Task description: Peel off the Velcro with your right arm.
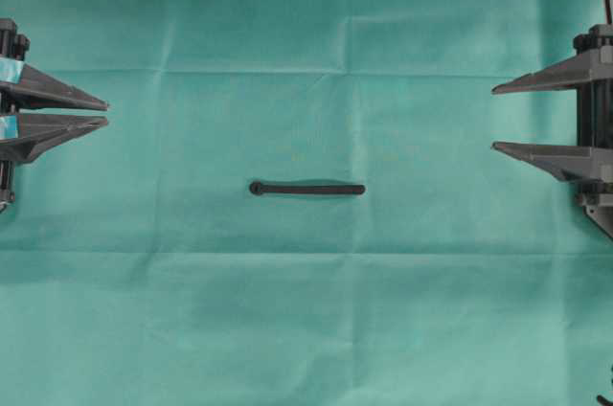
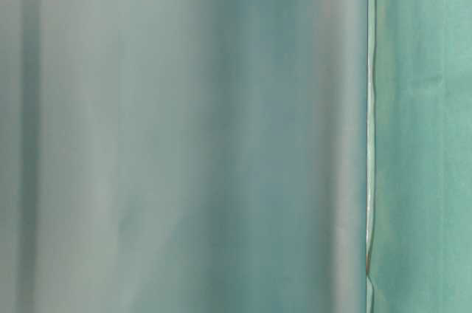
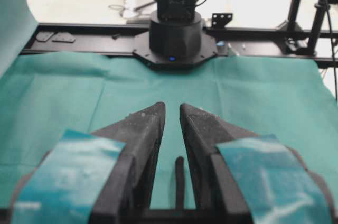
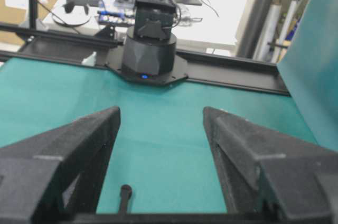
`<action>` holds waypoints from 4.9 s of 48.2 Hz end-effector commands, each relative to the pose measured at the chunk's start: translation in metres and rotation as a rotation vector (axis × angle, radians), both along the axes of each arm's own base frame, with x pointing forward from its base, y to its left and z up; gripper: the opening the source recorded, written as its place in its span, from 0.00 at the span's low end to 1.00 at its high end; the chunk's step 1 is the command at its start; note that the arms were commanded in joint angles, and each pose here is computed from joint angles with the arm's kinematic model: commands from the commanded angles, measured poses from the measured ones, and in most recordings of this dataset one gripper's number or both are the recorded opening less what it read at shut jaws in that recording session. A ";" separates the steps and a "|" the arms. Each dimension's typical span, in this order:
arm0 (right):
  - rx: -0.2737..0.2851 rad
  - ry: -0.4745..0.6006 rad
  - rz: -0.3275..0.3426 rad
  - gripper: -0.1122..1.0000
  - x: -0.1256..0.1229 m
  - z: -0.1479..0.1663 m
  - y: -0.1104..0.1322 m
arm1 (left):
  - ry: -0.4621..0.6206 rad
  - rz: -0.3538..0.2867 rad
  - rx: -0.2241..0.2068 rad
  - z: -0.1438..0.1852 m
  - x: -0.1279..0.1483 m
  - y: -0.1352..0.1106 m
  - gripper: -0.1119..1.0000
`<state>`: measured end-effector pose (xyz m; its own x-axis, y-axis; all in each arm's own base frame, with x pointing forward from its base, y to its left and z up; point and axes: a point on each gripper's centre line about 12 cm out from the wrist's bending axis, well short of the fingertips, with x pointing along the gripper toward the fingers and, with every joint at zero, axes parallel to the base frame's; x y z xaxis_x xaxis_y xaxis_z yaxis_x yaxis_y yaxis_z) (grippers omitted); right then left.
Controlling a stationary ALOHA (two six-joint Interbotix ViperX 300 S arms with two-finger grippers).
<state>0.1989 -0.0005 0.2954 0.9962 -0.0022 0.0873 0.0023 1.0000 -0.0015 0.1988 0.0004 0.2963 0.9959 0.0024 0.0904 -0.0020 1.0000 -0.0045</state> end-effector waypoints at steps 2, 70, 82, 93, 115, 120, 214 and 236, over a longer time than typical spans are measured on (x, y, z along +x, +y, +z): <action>0.024 0.015 -0.005 0.32 0.000 -0.007 -0.001 | -0.011 -0.006 -0.026 -0.004 -0.001 -0.001 0.32; 0.094 0.090 0.000 0.30 0.000 -0.048 -0.001 | 0.169 -0.006 -0.051 -0.049 0.122 -0.004 0.42; 0.094 0.085 0.000 0.30 -0.001 -0.051 -0.001 | 0.204 -0.005 -0.050 -0.058 0.161 -0.004 0.42; 0.094 0.090 0.000 0.30 -0.002 -0.053 -0.001 | 0.226 -0.009 -0.050 -0.066 0.182 -0.006 0.68; 0.095 0.096 0.000 0.30 -0.003 -0.056 -0.001 | 0.382 -0.005 -0.059 -0.096 0.196 -0.007 0.71; 0.095 0.098 0.000 0.30 -0.003 -0.056 -0.001 | 0.487 -0.008 -0.056 -0.103 0.201 -0.008 0.71; 0.095 0.101 0.000 0.30 -0.008 -0.064 -0.001 | 0.891 0.018 -0.058 -0.187 0.213 -0.001 0.71; 0.095 0.101 0.000 0.30 -0.009 -0.065 -0.001 | 0.909 0.016 -0.058 -0.192 0.207 -0.002 0.19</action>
